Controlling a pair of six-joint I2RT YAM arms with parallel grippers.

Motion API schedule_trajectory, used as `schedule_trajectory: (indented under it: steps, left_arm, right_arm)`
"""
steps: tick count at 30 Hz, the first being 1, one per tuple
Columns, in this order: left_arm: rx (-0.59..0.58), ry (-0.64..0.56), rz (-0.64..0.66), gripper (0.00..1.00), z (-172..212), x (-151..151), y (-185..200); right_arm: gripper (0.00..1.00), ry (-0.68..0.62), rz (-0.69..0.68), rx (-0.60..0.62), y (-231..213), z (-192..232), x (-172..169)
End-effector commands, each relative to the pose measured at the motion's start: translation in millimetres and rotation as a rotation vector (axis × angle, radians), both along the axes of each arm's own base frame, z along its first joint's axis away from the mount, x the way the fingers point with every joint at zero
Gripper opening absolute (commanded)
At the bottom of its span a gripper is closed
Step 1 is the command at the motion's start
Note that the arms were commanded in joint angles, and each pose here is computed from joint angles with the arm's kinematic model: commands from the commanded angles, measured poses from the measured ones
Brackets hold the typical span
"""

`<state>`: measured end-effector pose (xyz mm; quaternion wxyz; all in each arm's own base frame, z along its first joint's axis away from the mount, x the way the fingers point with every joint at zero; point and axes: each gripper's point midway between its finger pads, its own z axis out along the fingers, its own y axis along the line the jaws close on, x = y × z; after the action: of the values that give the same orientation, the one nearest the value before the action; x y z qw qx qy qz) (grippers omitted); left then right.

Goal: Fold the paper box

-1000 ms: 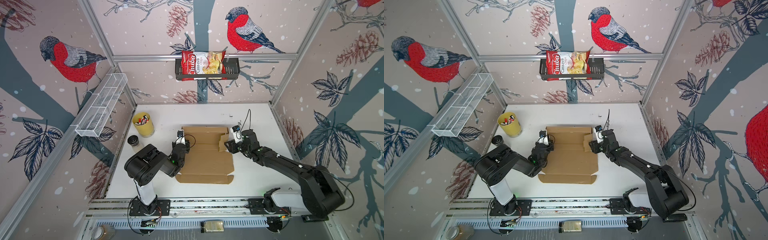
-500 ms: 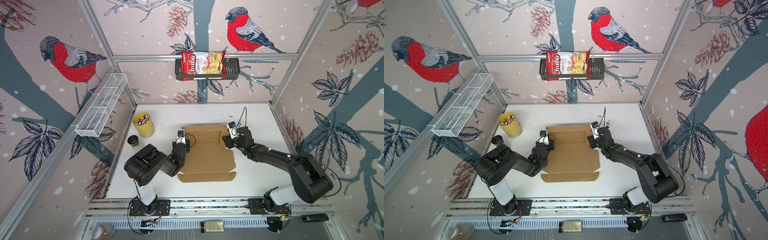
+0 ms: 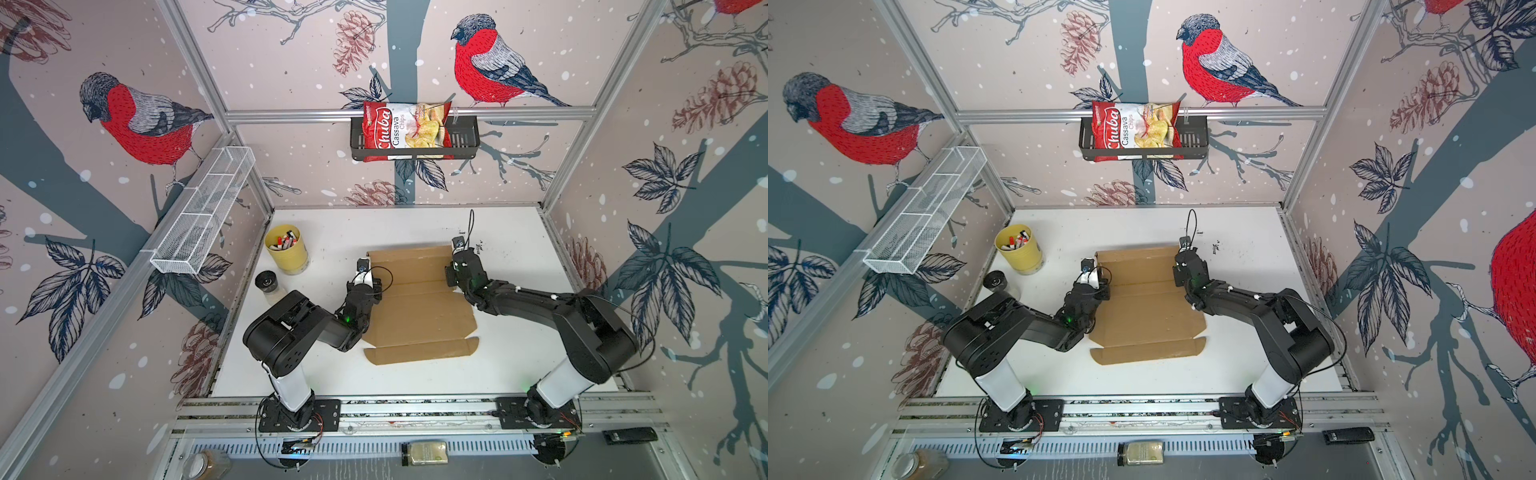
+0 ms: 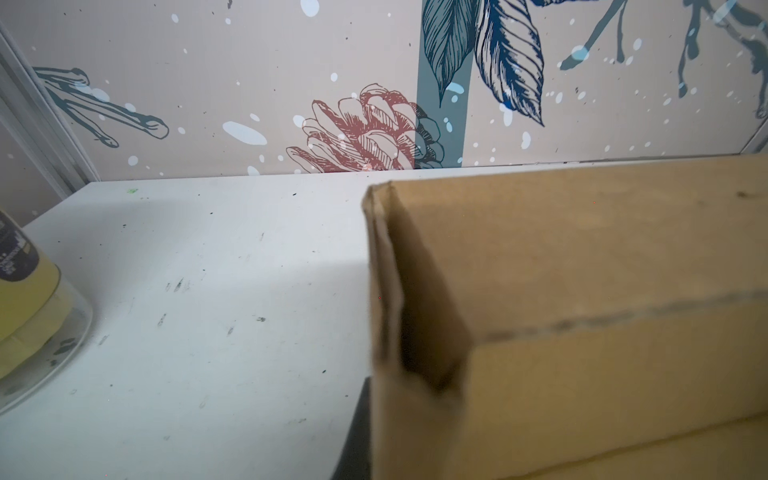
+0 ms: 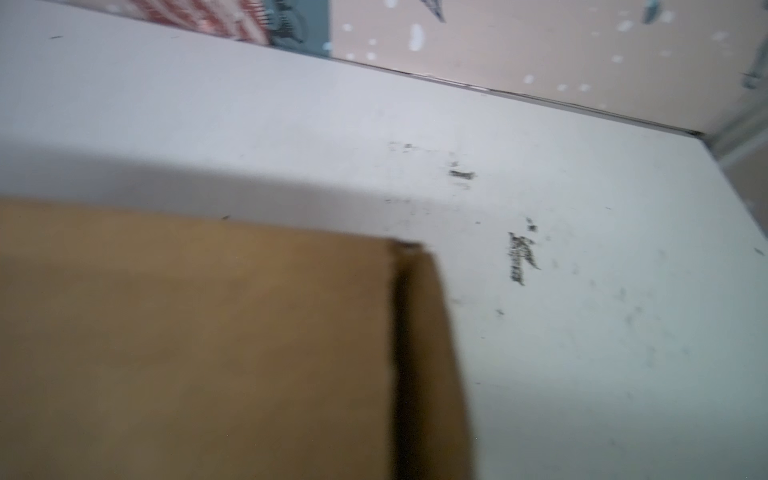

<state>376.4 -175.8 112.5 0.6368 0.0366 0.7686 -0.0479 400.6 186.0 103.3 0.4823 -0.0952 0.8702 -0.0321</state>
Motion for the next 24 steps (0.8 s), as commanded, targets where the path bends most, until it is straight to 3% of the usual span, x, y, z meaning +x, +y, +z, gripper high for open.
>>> schedule_trajectory:
  steps: [1, 7, 13, 19, 24]
  left_arm:
    - [-0.047, 0.019, 0.02, 0.0, 4, -2, 1]
    - [-0.054, 0.027, 0.011, 0.0, 4, -5, -2]
    - [-0.022, 0.028, 0.025, 0.0, -1, 0, -2]
    - [-0.022, 0.038, 0.039, 0.0, -5, 1, -1]
    - [-0.024, 0.046, 0.045, 0.0, -8, 2, 0]
  right_arm:
    - [0.2, -0.004, -0.256, -0.111, -45, -4, -3]
    - [0.21, 0.007, -0.139, -0.058, -17, -5, -6]
    - [0.4, 0.048, -0.025, 0.022, -2, -7, -18]
    - [0.53, 0.088, -0.002, 0.069, -6, -12, -35]
    - [0.54, 0.113, -0.029, 0.067, -14, -25, -44]
